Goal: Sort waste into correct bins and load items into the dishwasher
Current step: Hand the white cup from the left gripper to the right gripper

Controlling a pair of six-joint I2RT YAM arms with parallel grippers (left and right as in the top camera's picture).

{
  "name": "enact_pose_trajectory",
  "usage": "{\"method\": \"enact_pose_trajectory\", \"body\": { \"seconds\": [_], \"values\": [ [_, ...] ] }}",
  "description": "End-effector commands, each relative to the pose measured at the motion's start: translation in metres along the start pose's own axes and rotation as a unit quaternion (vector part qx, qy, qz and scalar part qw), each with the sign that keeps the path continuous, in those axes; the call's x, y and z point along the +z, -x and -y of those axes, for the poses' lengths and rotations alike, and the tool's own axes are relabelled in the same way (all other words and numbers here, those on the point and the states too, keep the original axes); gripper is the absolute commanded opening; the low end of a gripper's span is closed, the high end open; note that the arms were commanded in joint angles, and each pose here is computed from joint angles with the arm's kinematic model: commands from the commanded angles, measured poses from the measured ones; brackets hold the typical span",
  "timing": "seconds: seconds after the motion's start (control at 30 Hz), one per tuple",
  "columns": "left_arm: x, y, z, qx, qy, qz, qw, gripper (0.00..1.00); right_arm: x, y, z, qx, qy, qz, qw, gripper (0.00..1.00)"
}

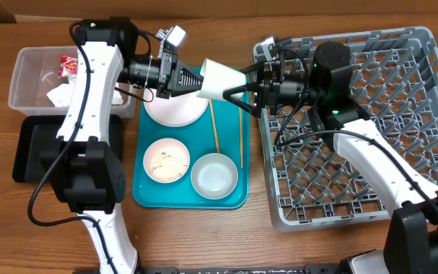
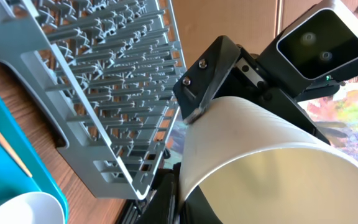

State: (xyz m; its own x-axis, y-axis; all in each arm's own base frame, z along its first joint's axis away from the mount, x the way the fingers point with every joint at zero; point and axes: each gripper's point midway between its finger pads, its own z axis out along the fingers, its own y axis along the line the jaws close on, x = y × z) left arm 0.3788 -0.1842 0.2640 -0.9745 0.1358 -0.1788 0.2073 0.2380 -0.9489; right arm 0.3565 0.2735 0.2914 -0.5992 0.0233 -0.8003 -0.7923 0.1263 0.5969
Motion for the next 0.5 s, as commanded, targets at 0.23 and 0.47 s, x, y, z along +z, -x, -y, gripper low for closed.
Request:
{"method": "enact_pose_trajectory", "body": {
  "seconds": [0.23, 0.47],
  "values": [
    [0.0059, 0.0003, 0.0117, 0.026, -0.014, -0.002, 1.0, 0.12, 0.0061, 0.003, -0.0101, -0.012, 0.018, -0.004, 1.0, 0.7],
    [0.0053, 0.001, 0.0098, 0.03, -0.01, -0.001, 1.0, 0.66, -0.003, 0.011, -0.0048, 0.02, 0.01, 0.008, 1.0, 0.63]
  ]
}}
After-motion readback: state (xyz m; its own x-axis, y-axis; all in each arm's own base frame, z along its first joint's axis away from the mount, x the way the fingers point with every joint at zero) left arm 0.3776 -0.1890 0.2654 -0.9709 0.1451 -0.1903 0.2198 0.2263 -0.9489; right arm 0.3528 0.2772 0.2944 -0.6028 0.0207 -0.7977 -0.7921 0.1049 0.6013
